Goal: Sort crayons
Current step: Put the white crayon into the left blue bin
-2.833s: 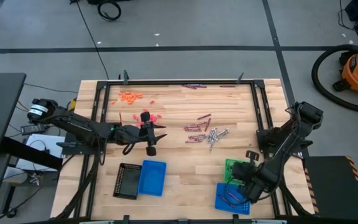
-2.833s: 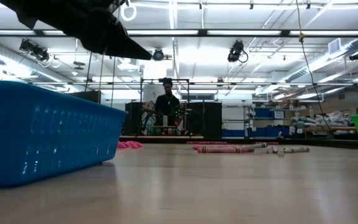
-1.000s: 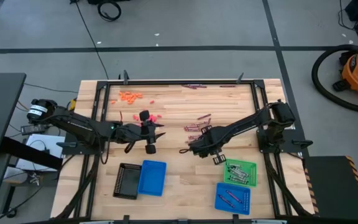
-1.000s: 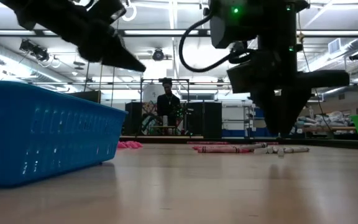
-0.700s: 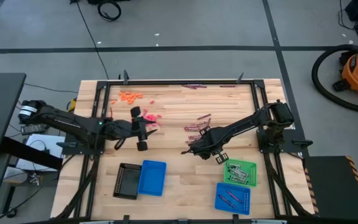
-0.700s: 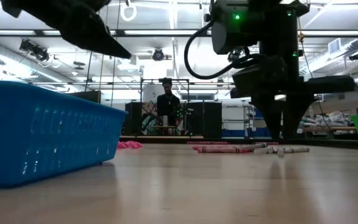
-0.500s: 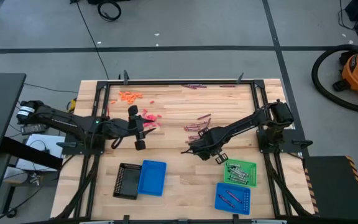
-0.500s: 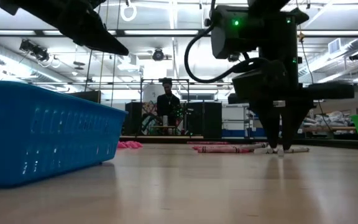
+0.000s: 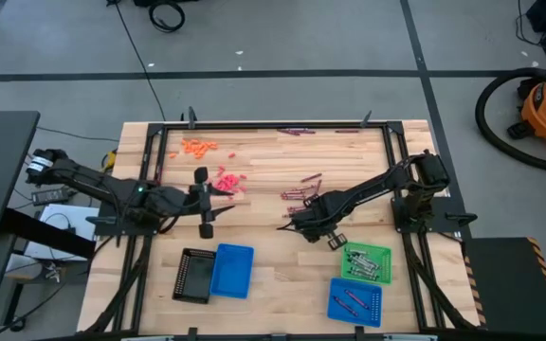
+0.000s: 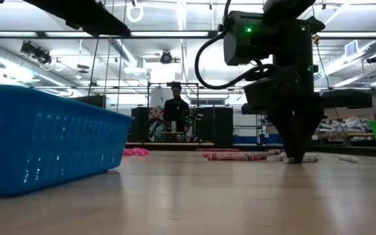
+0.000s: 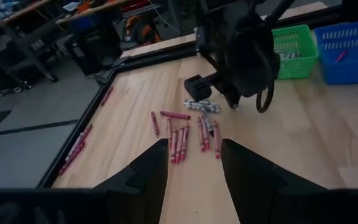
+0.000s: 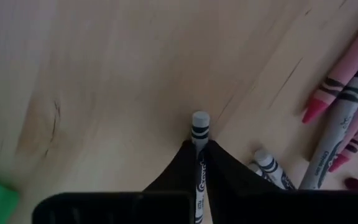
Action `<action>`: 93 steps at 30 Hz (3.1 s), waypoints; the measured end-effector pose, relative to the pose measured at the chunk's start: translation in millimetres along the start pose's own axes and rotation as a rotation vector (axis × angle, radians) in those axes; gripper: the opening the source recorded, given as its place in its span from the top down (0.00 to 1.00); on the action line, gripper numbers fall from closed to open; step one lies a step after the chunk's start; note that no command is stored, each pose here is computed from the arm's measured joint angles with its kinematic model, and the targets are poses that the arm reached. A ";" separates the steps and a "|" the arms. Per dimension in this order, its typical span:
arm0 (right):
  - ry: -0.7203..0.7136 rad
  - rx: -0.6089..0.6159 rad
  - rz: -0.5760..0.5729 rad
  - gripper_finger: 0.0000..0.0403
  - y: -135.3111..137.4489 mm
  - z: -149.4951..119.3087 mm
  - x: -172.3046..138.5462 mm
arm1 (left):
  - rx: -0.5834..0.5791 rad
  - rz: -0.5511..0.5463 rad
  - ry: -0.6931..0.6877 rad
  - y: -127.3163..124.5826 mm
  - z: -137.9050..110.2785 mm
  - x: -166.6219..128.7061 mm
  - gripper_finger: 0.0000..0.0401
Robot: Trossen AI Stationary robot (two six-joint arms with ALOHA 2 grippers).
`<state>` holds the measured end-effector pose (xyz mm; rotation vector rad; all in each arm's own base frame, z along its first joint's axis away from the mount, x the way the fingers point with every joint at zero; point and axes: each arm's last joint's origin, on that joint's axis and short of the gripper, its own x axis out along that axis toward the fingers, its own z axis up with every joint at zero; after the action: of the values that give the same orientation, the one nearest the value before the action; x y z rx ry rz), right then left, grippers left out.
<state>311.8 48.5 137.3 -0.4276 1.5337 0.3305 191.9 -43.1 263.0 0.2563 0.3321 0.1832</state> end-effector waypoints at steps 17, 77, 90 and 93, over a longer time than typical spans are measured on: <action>-0.366 0.201 -0.084 0.91 -6.7 64.9 -75.2 | -0.007 -0.079 -0.080 -1.4 7.0 -30.1 0.60; -0.139 0.437 -0.295 0.65 13.9 73.2 -126.4 | -0.121 -0.248 -0.231 -2.3 16.2 -71.3 0.60; 0.192 0.854 -0.140 0.67 14.9 7.9 -118.0 | -0.135 -0.249 -0.238 -2.1 17.1 -71.5 0.60; 0.207 0.922 -0.105 0.68 17.7 -10.5 -113.7 | -0.135 -0.249 -0.238 -2.1 17.1 -71.5 0.60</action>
<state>292.3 66.0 249.8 0.1964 1.6763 -0.5182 131.6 -64.5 299.3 0.1002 0.1130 -0.0706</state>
